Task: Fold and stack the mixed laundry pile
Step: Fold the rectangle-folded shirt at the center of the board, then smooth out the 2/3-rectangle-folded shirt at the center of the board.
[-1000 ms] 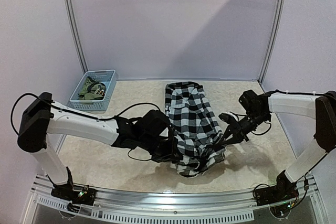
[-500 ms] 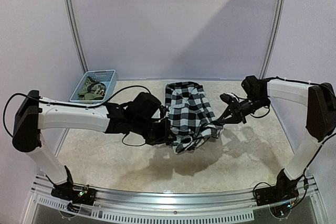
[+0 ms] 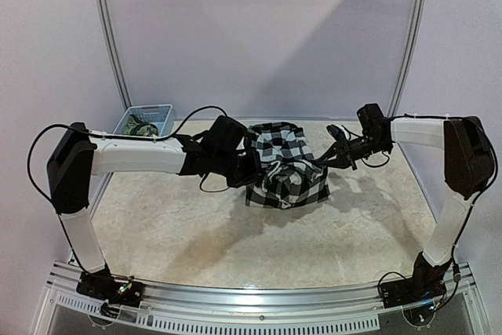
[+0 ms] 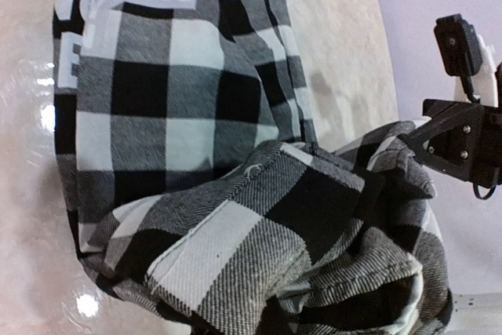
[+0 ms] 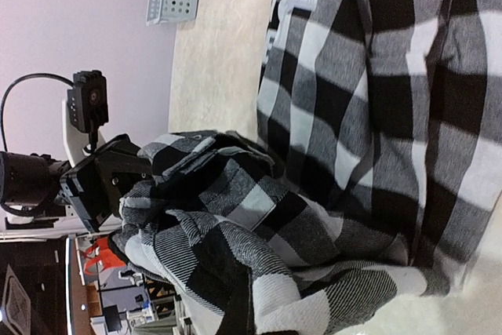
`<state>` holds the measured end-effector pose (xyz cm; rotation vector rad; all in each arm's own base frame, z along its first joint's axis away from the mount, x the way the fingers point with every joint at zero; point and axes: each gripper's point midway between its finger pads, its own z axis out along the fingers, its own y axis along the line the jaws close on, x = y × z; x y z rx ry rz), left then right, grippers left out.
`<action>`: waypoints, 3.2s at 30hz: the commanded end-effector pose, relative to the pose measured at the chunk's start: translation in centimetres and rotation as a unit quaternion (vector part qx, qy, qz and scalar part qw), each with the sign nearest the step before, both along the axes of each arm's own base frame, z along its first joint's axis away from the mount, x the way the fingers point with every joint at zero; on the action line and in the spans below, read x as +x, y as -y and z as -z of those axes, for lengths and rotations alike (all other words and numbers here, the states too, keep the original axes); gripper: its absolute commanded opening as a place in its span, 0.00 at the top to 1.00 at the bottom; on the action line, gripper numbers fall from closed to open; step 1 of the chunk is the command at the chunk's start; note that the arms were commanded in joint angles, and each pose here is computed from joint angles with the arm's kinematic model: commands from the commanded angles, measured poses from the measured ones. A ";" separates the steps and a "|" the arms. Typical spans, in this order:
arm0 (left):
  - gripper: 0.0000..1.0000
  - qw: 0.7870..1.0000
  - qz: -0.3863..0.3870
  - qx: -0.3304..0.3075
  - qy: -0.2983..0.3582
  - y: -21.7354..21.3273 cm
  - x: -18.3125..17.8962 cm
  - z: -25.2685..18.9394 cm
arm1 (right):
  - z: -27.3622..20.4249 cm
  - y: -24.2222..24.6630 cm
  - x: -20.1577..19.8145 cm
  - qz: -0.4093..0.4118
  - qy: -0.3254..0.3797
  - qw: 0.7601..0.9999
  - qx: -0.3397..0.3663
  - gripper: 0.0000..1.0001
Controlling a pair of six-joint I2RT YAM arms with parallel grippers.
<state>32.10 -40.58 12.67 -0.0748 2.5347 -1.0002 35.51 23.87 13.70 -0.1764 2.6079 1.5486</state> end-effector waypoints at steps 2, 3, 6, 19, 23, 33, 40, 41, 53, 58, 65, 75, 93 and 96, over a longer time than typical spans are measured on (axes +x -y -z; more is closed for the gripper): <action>1.00 0.998 -0.052 0.015 0.028 -1.3 4.2 0.4 | 0.8 0.2 6.0 0.052 0.042 0.998 0.002 1.00; 1.00 0.998 -0.059 0.016 0.031 -1.6 4.7 0.5 | 0.8 0.3 6.7 0.060 0.044 0.997 0.003 1.00; 1.00 0.997 -0.066 0.022 0.031 -2.0 6.0 1.3 | 1.5 0.2 8.2 0.068 0.046 0.997 0.000 1.00; 1.00 0.997 -0.072 0.037 0.018 -2.3 11.9 6.6 | 5.7 -0.2 12.1 0.094 0.033 0.995 -0.009 0.99; 0.99 0.996 -0.082 0.032 0.019 -2.8 13.3 7.3 | 6.3 -0.1 13.3 0.102 0.047 0.994 -0.014 0.97; 0.39 0.993 -0.052 0.019 0.103 -3.3 16.7 2.6 | 4.8 2.4 16.6 0.135 0.079 0.987 0.021 0.41; 0.01 0.982 -0.055 0.087 0.158 -7.7 14.0 -1.8 | -0.3 6.6 14.4 0.155 0.128 0.980 -0.007 0.37; 0.01 0.982 -0.052 0.090 0.156 -7.8 13.5 -1.8 | -0.4 6.7 13.9 0.142 0.148 0.979 -0.018 0.37; 0.05 0.992 0.043 0.059 0.102 -2.2 11.1 0.7 | -0.5 2.0 10.7 0.047 0.145 0.988 0.023 0.58; 0.16 0.995 0.060 0.032 0.067 -0.5 12.1 2.1 | 0.0 -1.6 9.4 -0.010 0.146 0.988 0.039 0.67; 0.25 0.999 0.041 -0.003 0.008 0.0 17.2 6.5 | 4.7 -3.1 9.6 -0.001 0.062 0.997 0.050 0.75; 0.26 1.000 -0.012 -0.028 -0.006 -1.3 24.3 10.3 | 11.2 -2.3 10.1 0.022 0.016 0.999 -0.028 0.72; 0.00 0.980 -0.035 0.038 0.190 -7.5 19.0 -5.4 | 0.6 -2.5 10.2 -0.035 0.197 0.978 -0.055 0.53; 0.00 0.983 -0.026 0.031 0.182 -6.9 17.3 -4.7 | 0.1 -3.8 10.5 -0.046 0.209 0.975 -0.053 0.53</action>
